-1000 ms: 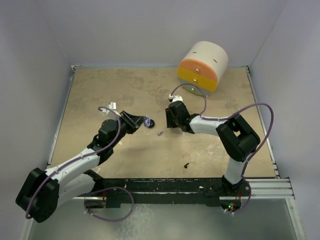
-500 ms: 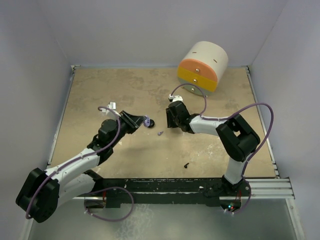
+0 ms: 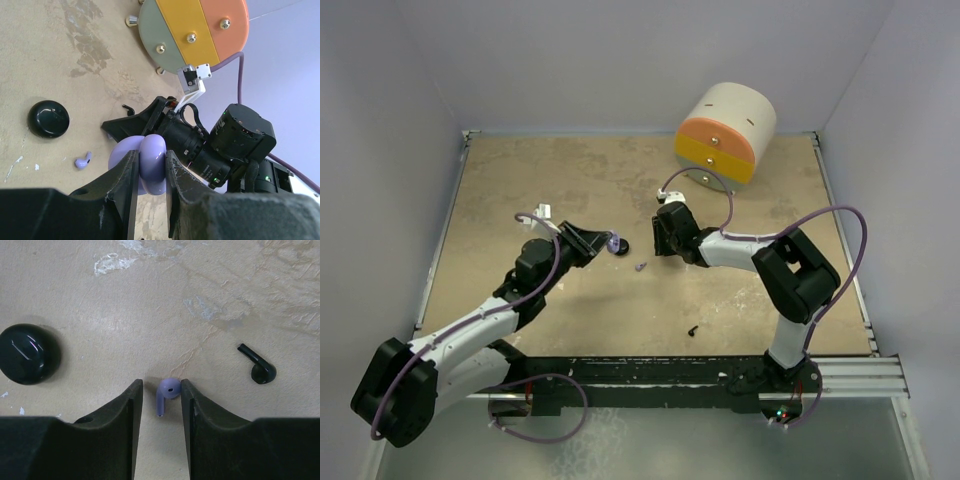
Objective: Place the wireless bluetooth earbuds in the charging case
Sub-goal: Pick up the earbud from the center of the board.
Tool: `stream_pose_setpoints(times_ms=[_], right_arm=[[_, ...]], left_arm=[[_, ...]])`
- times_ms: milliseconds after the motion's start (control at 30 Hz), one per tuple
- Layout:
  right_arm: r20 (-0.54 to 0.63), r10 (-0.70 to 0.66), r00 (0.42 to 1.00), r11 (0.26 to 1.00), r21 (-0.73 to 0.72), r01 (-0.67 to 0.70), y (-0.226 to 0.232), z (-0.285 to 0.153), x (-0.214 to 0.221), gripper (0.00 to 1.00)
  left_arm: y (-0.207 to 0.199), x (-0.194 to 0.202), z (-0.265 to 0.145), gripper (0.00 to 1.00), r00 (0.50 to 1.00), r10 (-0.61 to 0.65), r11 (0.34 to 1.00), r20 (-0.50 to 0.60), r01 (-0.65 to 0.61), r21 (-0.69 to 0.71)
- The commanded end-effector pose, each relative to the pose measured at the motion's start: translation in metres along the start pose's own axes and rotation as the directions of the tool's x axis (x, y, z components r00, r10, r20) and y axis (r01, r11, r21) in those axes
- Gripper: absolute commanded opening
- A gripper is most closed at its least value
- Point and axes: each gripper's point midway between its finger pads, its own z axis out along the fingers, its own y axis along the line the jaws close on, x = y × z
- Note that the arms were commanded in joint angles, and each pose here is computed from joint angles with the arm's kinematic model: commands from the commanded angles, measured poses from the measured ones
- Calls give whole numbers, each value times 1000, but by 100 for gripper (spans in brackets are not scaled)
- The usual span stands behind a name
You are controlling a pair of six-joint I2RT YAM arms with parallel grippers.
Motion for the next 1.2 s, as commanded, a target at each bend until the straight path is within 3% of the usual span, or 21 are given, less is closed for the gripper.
stream_pose_setpoints(times_ms=[0,533,767,1167], right_arm=[[-98,0,995,1000,0,0,-3,3,31,38],[-93,0,996,1000,-7,-1,-2,1,29,24],[-73,1,997,1000,2,-1,-2,0,22,14],[171,28,985,1000,7,-29,1,-36,-54,3]], left_arm=[[-12,-9,-3,0,1000,-11,999,26,10,49],[-15,-11,-5,0,999,-14,999,29,12,52],[-14,-10,-5,0,1000,-14,999,27,13,48],[-14,-9,-3,0,1000,-17,998,22,16,54]])
